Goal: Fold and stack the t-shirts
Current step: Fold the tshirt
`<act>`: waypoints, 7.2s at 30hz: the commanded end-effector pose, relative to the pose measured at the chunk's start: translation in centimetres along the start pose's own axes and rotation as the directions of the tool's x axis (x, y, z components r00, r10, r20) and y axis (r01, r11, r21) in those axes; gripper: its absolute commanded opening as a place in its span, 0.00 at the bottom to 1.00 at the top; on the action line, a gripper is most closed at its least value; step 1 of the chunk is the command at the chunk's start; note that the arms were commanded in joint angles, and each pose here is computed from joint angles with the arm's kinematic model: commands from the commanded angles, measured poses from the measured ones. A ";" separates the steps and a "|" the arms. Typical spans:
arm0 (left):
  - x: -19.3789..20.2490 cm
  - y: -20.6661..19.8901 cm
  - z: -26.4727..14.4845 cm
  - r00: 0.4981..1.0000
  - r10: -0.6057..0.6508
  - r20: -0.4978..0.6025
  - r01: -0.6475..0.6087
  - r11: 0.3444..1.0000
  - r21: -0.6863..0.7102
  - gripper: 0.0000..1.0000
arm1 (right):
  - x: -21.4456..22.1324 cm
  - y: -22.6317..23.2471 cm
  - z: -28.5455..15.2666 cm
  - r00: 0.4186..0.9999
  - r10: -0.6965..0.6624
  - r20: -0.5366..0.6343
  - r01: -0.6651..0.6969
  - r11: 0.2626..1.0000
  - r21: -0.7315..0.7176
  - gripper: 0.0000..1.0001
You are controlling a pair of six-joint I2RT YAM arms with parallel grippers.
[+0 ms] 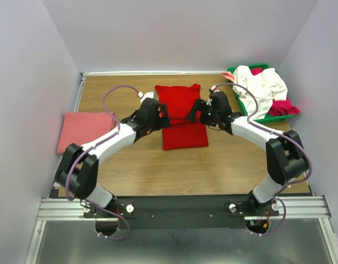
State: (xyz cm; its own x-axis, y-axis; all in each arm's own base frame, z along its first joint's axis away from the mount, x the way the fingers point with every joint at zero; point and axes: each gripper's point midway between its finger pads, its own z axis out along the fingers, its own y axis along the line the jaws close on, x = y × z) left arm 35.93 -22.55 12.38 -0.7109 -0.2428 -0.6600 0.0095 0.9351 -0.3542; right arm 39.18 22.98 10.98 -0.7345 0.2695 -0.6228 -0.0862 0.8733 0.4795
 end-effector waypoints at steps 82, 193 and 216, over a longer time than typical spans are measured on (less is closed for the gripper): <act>14.7 2.4 0.6 0.971 -0.020 -0.237 0.063 0.982 0.177 0.00 | 10.9 -8.8 -3.3 0.966 0.242 -0.092 -0.219 0.954 0.204 0.76; -4.2 3.1 -3.9 0.978 -0.093 0.188 0.113 0.989 -0.099 0.00 | -3.2 2.0 -4.0 0.997 0.030 0.071 -0.039 0.990 0.136 0.01; -5.0 6.4 5.4 0.998 -0.062 0.030 0.067 0.966 -0.249 0.67 | -5.0 -0.9 4.3 0.999 0.034 -0.029 -0.029 0.988 0.154 1.00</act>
State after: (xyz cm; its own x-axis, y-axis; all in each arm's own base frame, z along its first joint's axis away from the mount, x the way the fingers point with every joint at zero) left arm 42.42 -17.05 9.13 -0.6744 -0.3328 -0.6591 -0.2177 0.9426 -0.2532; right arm 44.51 21.95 9.40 -0.7595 0.3028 -0.5757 0.0982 0.9282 0.3588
